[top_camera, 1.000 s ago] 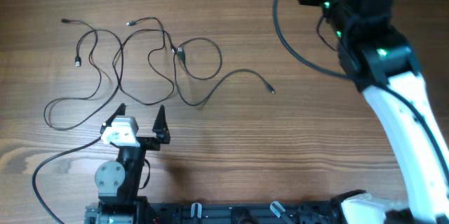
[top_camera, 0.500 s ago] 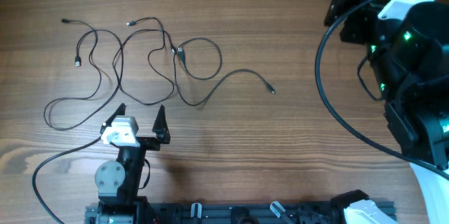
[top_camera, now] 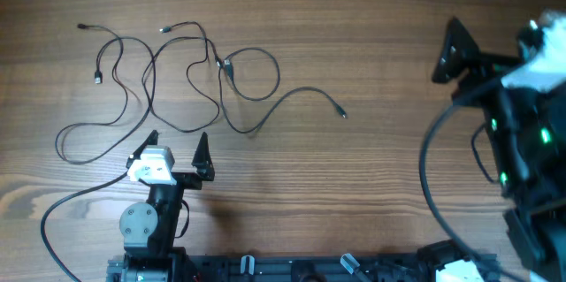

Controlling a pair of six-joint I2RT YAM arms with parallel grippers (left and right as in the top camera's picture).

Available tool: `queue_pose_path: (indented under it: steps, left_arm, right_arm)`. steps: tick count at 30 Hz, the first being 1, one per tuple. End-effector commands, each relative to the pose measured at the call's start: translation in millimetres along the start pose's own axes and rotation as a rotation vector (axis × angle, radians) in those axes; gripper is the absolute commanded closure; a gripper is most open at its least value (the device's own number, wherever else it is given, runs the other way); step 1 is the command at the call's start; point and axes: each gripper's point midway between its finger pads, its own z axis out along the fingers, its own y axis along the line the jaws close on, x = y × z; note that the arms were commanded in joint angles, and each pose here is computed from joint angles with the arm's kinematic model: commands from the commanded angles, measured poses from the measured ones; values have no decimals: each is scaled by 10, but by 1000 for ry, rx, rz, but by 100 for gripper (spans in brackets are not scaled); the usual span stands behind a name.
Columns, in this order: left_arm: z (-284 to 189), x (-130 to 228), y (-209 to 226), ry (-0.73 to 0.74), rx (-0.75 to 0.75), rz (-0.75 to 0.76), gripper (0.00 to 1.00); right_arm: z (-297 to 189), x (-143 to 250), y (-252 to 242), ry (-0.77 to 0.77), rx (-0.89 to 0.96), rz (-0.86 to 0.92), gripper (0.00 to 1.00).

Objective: Untangle cables

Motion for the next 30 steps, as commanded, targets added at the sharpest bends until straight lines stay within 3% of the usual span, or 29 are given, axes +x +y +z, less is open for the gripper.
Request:
queue_pose_path:
  steps: [1,9,19,25,30]
  left_arm:
    - [-4,9,30,0,-15,22,0]
    - [-4,9,30,0,-15,22,0]
    - [-4,8,30,0,-15,22,0]
    - [-4,11,30,1,-15,22,0]
    - [-4,9,30,0,-15,22,0]
  right_arm:
    - [-163,174,-100,-54,-17,-15,0]
    - [-613,272,0,-356,-215,-56,0]
    - [-1149,418,-132,-751,-256,-67,0]
    - [-1025,698,-201,-780,-239,-68,0]
    - [-644,1221,-319,-654,-192,-85,0]
